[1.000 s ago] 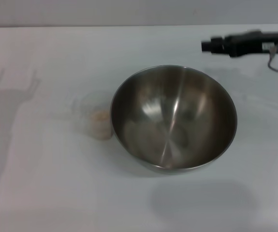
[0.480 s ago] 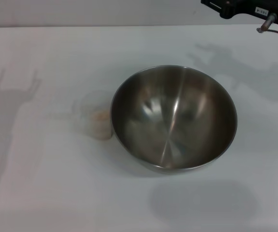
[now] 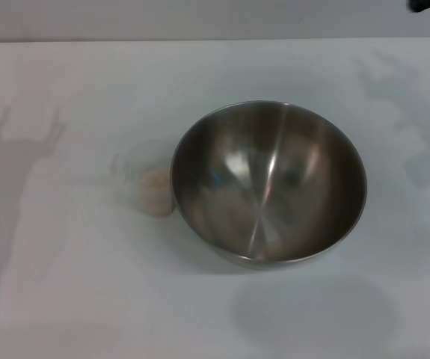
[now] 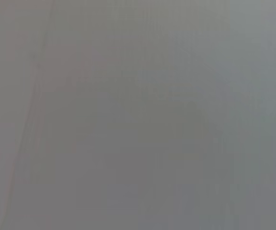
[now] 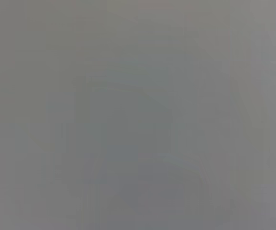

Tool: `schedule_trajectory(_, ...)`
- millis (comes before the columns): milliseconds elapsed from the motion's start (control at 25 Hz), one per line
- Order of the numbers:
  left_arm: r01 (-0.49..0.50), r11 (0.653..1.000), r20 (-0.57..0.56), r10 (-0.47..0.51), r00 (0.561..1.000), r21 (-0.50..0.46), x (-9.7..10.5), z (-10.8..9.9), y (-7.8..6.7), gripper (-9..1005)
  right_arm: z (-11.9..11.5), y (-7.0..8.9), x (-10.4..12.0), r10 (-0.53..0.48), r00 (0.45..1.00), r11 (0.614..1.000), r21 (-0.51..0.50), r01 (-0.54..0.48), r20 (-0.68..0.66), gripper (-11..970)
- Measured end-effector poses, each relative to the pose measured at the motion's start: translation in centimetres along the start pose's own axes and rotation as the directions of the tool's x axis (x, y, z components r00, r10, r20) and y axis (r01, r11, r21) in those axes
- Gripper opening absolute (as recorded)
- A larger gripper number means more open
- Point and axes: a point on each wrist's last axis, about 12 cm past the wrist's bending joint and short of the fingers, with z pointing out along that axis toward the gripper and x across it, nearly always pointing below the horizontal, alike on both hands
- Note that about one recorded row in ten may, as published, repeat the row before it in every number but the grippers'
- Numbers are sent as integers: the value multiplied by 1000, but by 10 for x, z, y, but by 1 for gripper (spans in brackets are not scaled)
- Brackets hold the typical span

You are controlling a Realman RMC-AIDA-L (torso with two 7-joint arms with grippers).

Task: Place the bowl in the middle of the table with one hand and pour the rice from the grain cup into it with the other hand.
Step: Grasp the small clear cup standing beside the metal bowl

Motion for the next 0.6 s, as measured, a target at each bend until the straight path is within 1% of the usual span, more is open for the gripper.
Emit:
schedule_trajectory(40,-3,1000,-10,3,1000,2,1,-2,0,781,-5,0,5,-23,1000,998,57,23,-1,360)
schedule_trajectory(120,-5,1000,-18,5,1000,6,2,-4,0,781,-16,4,14,-32,999,986,162,32,-5,360)
schedule_trajectory(200,-10,1000,-38,11,999,14,4,-8,0,780,-27,7,23,-25,1000,961,274,26,-4,360)
schedule_trajectory(320,-26,999,-61,28,998,37,7,-15,-2,780,-42,9,33,9,1000,921,390,-8,-1,360)
schedule_trajectory(400,-55,996,-82,61,995,71,9,-21,-6,779,-50,8,38,71,997,892,446,-70,14,360)
schedule_trajectory(480,-82,991,-98,92,991,107,11,-28,-11,779,-58,6,43,160,986,854,496,-159,41,360)
schedule_trajectory(560,-109,983,-117,127,985,151,14,-36,-17,779,-64,3,47,236,970,818,526,-233,63,360)
schedule_trajectory(600,-113,980,-125,135,983,166,15,-40,-19,778,-66,2,49,256,964,806,536,-251,68,360)
